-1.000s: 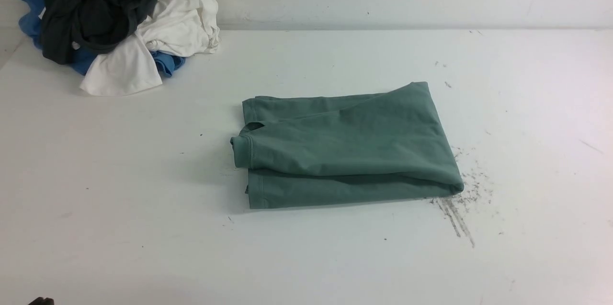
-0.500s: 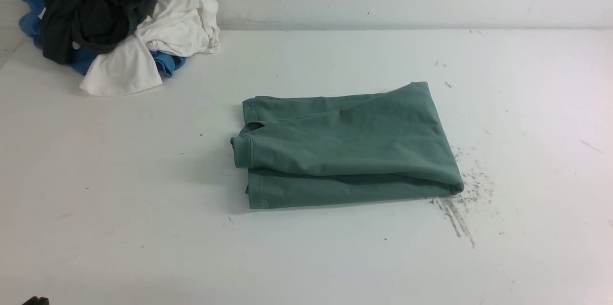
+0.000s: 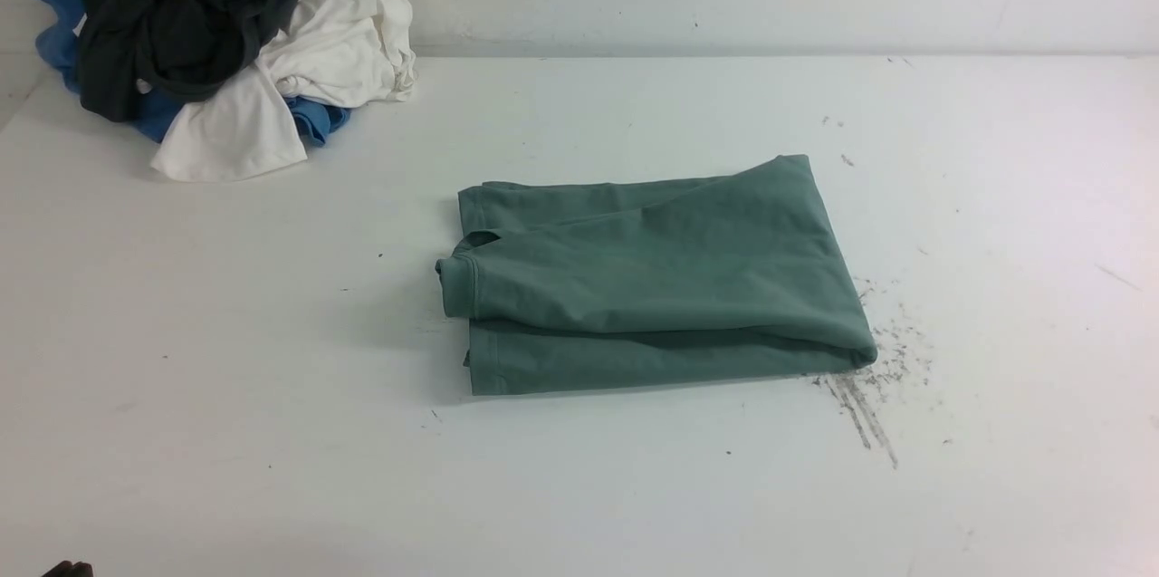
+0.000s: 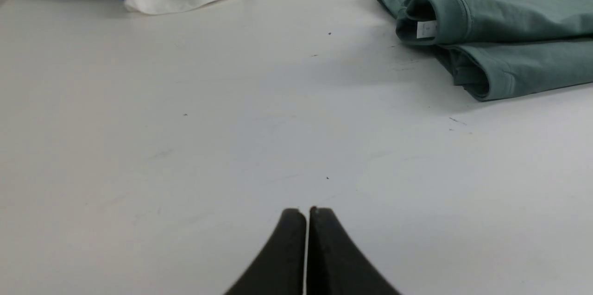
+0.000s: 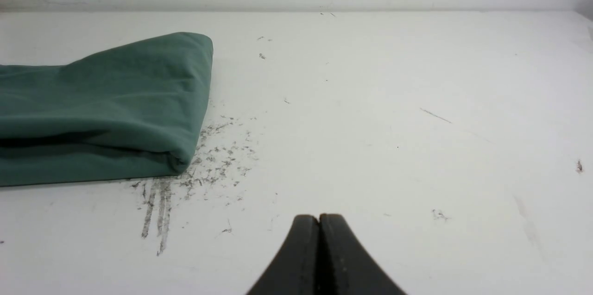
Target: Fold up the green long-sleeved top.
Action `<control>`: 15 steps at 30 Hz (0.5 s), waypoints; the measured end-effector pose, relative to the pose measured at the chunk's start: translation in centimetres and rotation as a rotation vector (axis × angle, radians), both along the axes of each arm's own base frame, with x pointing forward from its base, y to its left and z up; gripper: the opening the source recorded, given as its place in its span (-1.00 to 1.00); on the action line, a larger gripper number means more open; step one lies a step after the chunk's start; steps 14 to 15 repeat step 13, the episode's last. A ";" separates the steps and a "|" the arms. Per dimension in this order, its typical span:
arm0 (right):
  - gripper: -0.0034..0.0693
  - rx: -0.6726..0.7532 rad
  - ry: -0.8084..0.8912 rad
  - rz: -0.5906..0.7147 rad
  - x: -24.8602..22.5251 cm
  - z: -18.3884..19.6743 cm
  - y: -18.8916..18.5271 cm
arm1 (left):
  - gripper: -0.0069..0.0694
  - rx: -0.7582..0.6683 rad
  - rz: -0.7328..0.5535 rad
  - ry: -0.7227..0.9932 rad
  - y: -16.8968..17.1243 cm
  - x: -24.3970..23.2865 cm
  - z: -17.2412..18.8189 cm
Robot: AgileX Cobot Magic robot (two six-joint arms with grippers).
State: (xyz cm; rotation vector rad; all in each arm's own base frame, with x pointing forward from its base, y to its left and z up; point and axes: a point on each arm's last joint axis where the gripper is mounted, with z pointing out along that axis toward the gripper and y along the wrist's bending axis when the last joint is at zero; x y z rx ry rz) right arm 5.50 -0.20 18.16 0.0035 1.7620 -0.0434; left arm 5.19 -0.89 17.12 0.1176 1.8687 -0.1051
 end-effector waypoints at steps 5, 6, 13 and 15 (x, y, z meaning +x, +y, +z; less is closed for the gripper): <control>-0.94 0.000 0.000 0.000 0.0 0.0 0.0 | -0.84 0.001 0.003 0.000 0.0 0.0 0.0; -0.94 0.000 0.000 0.000 0.0 0.0 0.0 | -0.84 0.001 0.010 0.000 0.1 0.0 0.0; -0.94 0.000 0.000 0.000 0.0 0.0 0.0 | -0.84 -0.001 0.068 0.000 0.3 0.0 0.0; -0.94 0.000 0.000 0.000 0.0 0.0 0.0 | -0.84 -0.001 0.068 0.000 0.3 0.0 0.0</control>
